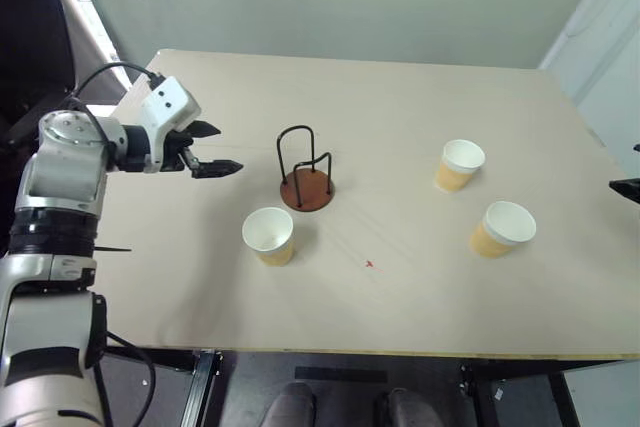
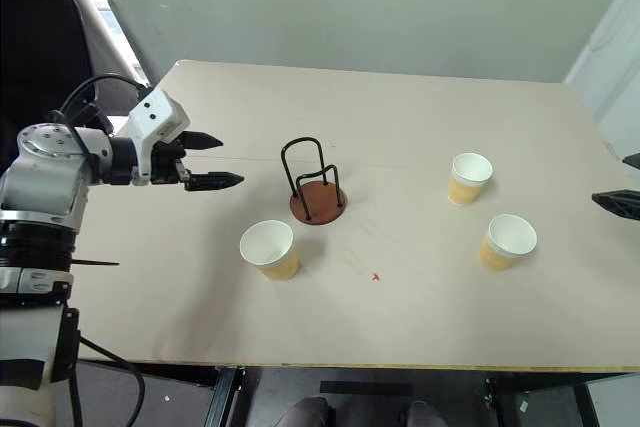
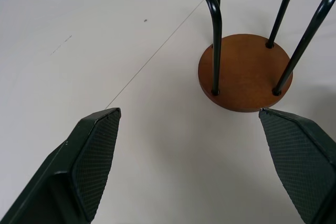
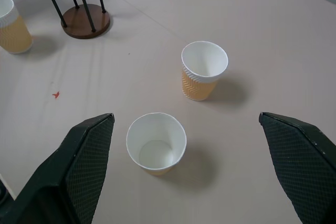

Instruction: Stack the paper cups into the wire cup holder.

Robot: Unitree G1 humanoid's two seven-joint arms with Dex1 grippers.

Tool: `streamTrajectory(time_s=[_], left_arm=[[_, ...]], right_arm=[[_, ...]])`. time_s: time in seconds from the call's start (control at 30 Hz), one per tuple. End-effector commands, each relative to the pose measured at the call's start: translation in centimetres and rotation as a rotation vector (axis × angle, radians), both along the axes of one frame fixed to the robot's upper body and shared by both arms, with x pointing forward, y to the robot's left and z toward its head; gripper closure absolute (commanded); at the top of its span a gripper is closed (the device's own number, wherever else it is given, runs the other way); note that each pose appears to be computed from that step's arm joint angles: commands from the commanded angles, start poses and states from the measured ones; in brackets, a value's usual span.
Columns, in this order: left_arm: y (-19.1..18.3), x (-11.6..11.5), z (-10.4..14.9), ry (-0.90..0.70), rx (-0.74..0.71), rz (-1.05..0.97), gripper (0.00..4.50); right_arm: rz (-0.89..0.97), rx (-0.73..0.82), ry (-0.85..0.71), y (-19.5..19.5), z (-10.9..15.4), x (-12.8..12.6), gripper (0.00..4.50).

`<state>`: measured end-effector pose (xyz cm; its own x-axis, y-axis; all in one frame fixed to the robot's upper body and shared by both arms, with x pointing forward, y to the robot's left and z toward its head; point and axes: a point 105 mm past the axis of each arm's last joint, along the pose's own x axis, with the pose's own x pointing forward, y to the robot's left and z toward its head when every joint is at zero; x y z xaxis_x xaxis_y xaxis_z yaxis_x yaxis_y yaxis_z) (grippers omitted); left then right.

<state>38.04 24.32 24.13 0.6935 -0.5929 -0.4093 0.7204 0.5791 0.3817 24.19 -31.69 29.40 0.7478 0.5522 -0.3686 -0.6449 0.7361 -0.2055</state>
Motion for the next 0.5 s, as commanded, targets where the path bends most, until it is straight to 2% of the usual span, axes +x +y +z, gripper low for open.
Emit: streamTrajectory(time_s=[0.03, 0.3, 0.5], left_arm=[[-0.4, -0.2, 1.7, -0.055, -0.004, -0.023, 0.0], [-1.2, 0.3, 1.5, -0.056, -0.003, -0.037, 0.0], [-4.4, 1.6, 0.6, -0.04, -0.052, -0.11, 0.0]], right_arm=[[-0.009, -0.02, -0.057, -0.1, 1.5, -0.6, 0.02], [-0.033, -0.024, -0.051, -0.2, 1.2, -1.1, 0.02], [-0.064, -0.043, -0.044, -0.5, 1.4, -2.1, 0.02]])
